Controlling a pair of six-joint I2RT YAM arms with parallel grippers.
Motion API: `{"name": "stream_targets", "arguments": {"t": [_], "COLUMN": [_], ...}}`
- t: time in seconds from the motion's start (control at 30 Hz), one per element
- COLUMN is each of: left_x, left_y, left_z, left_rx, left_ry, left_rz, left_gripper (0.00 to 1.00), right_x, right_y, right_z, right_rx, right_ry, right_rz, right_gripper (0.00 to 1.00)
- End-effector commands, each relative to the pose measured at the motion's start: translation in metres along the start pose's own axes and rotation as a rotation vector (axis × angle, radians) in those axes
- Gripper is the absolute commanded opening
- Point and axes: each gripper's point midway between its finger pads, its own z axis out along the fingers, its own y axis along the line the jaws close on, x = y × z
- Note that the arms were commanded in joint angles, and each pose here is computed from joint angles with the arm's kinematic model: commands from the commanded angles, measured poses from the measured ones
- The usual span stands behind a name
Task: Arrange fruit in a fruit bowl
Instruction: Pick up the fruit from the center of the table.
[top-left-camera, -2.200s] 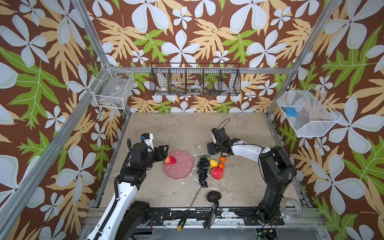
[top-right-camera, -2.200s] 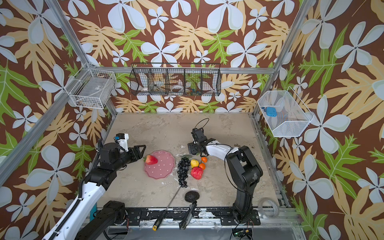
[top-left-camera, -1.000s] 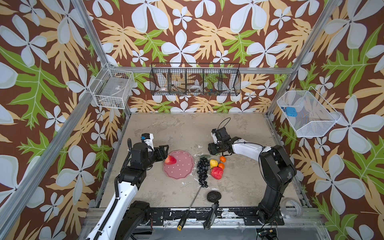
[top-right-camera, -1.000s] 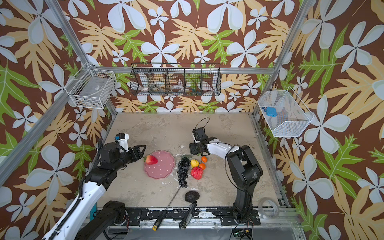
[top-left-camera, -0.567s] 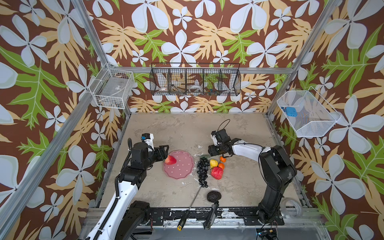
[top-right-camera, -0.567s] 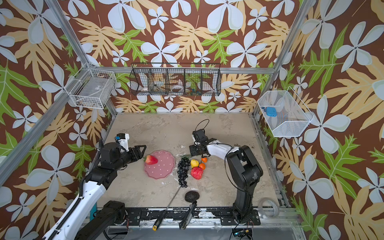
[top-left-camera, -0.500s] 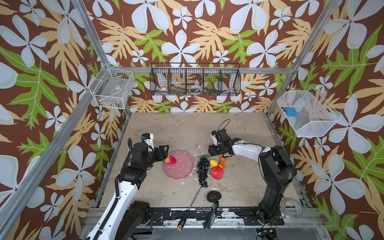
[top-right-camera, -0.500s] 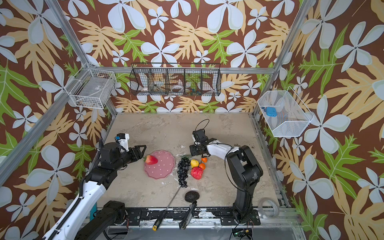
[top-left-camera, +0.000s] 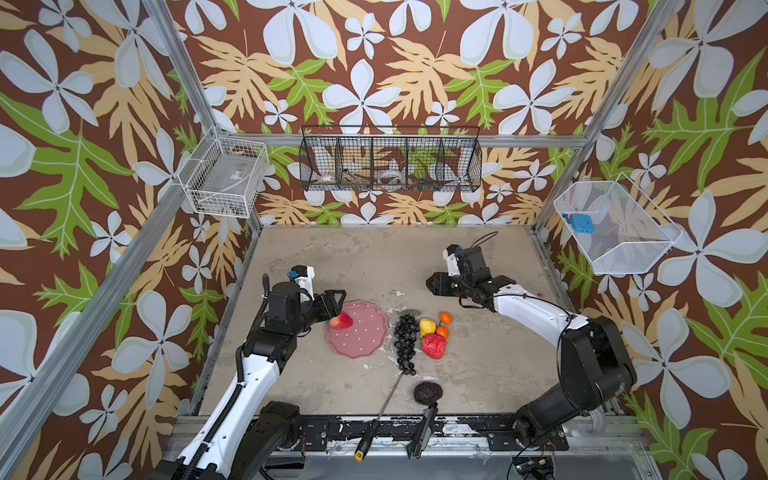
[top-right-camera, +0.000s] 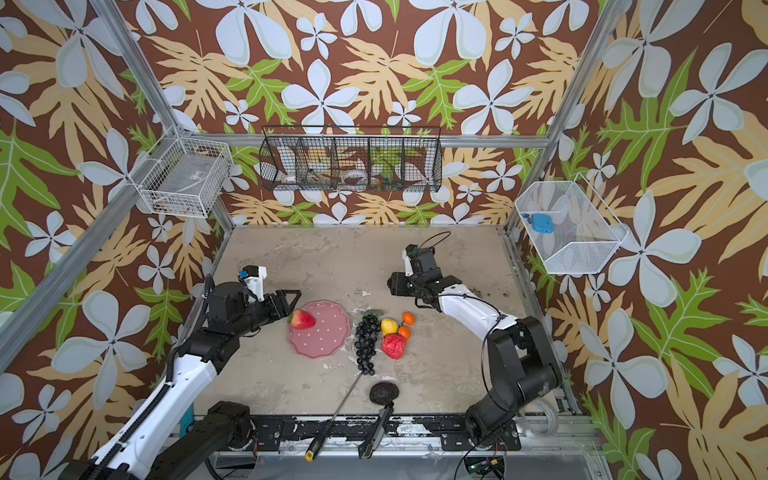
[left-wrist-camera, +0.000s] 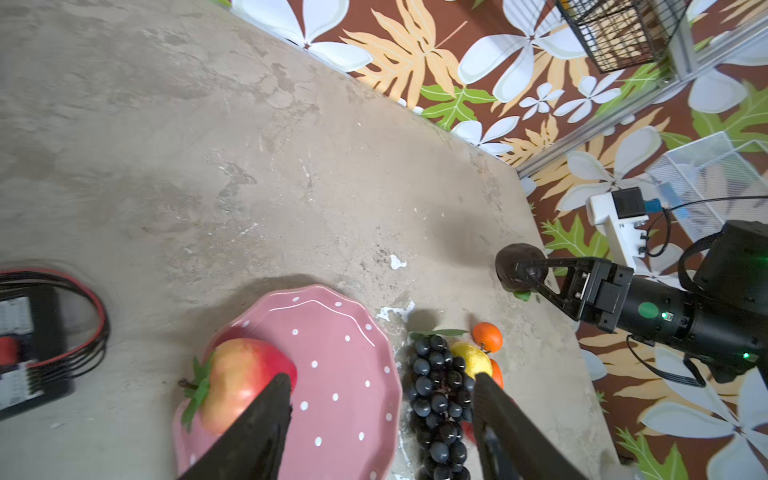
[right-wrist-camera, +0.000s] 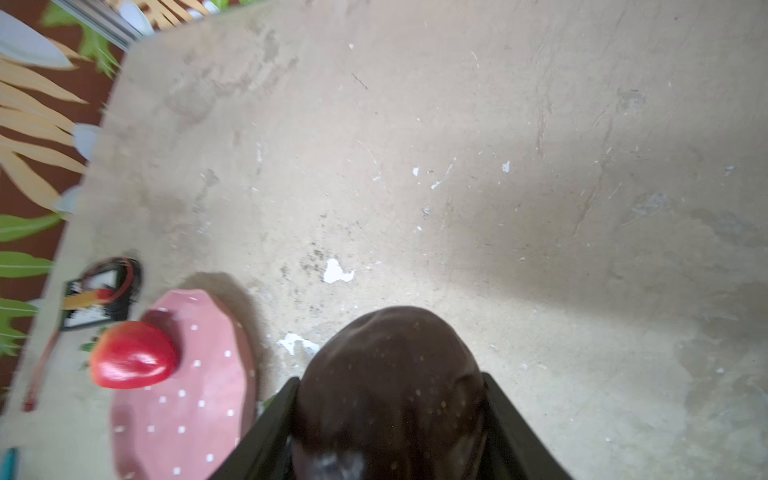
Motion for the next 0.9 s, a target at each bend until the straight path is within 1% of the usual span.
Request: {"name": "stream_targets", "arguments": {"t": [0.0,0.1,0.2,0.4,0.53,0.63,0.73,0.87], "left_x": [-0.007,0.002,0.014,0.033,0.044,0.047,0.049,0.05], "left_y": [-0.043,-0.073,-0.092,-0.135,-0.156,-0.165,-0.174,-0.182], "left_z": [0.005,0.015,0.026,0.034,0.037,0.038,0.039,0.043], "left_rx": [0.198,0.316,0.375,0.501,0.558,0.579,0.598,0.611], "left_ry": [-0.051,-0.056,-0.045,-0.046,-0.038,-0.044,-0.052,-0.064], "left_rz": [-0.054,-0.046,-0.016,0.043,0.065,0.063,0.07,0.059], "left_gripper": [0.7,0.69,0.67,0.63,0.57,0.49,0.46,0.39], "right_x": [-0.022,-0.03,-0.034,-0.038,-0.038,-0.036,-0.033,-0.026], "right_y": [0.037,0.054,0.066,0.085,0.095,0.1,0.106,0.114], "right_z": [-0.019,-0.036,-0.054,-0.086,-0.099,-0.104,-0.104,-0.102], "right_rx": [-0.189,-0.306,-0.397,-0.493,-0.521,-0.536,-0.551,-0.577], "right_ry": [-0.082,-0.132,-0.167,-0.249,-0.285,-0.299,-0.299,-0.282], "right_rz": [0.171,0.287,0.39,0.519,0.571,0.593,0.607,0.638], "right_gripper": [0.58,0.57,0.57,0.56,0.56,0.56,0.56,0.56]}}
